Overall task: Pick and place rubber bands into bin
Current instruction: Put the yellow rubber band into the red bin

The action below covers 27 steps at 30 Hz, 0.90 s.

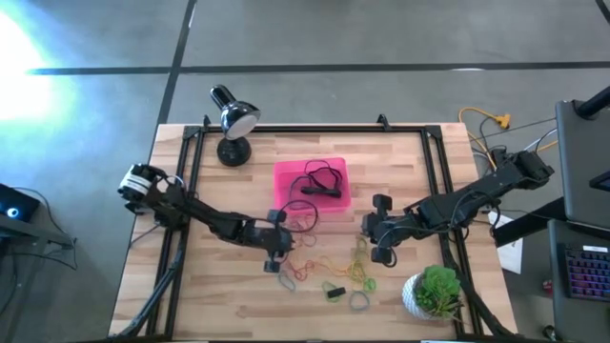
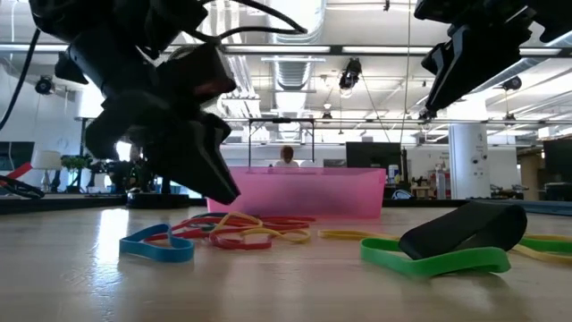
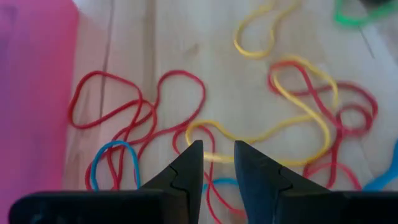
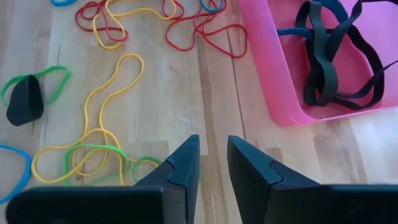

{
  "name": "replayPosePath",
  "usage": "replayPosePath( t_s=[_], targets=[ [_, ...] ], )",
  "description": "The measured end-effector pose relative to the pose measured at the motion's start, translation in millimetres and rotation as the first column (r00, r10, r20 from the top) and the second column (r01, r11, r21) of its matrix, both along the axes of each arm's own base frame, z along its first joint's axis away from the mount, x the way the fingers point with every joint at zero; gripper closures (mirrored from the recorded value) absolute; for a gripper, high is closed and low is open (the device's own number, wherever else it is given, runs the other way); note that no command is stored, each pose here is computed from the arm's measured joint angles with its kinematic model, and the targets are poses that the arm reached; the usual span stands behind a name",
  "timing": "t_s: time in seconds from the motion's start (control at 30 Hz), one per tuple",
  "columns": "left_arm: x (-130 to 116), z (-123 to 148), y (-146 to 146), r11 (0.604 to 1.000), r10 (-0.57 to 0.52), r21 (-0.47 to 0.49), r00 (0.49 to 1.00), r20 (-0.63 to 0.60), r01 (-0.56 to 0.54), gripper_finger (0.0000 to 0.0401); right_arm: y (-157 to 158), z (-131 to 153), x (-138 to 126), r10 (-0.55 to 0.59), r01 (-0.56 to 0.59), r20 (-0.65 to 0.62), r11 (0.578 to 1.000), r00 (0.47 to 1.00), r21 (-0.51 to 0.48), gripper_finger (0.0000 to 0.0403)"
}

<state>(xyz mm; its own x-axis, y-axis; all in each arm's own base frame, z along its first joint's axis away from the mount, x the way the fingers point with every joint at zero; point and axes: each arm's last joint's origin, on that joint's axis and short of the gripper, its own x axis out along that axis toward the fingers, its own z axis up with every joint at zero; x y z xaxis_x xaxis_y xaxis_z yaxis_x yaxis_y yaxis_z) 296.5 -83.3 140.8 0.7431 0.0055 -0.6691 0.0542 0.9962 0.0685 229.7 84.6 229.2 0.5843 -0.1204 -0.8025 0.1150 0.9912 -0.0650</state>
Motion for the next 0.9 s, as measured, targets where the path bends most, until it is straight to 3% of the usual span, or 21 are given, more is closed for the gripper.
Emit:
replayPosePath(
  t_s=[0.37,0.9],
  targets=[
    [0,-6,14,0.965,0.197,-0.165,0.978,-0.07,-0.206,0.0326,0,0,0,-0.001,0.001,0.003,1.0,1.0,0.002,0.0322],
    [2,-4,10,0.942,0.157,-0.286,0.984,-0.083,-0.175,0.0326,0,-1,0,-0.003,0.003,0.002,1.0,1.0,0.003,0.0334]
  ],
)
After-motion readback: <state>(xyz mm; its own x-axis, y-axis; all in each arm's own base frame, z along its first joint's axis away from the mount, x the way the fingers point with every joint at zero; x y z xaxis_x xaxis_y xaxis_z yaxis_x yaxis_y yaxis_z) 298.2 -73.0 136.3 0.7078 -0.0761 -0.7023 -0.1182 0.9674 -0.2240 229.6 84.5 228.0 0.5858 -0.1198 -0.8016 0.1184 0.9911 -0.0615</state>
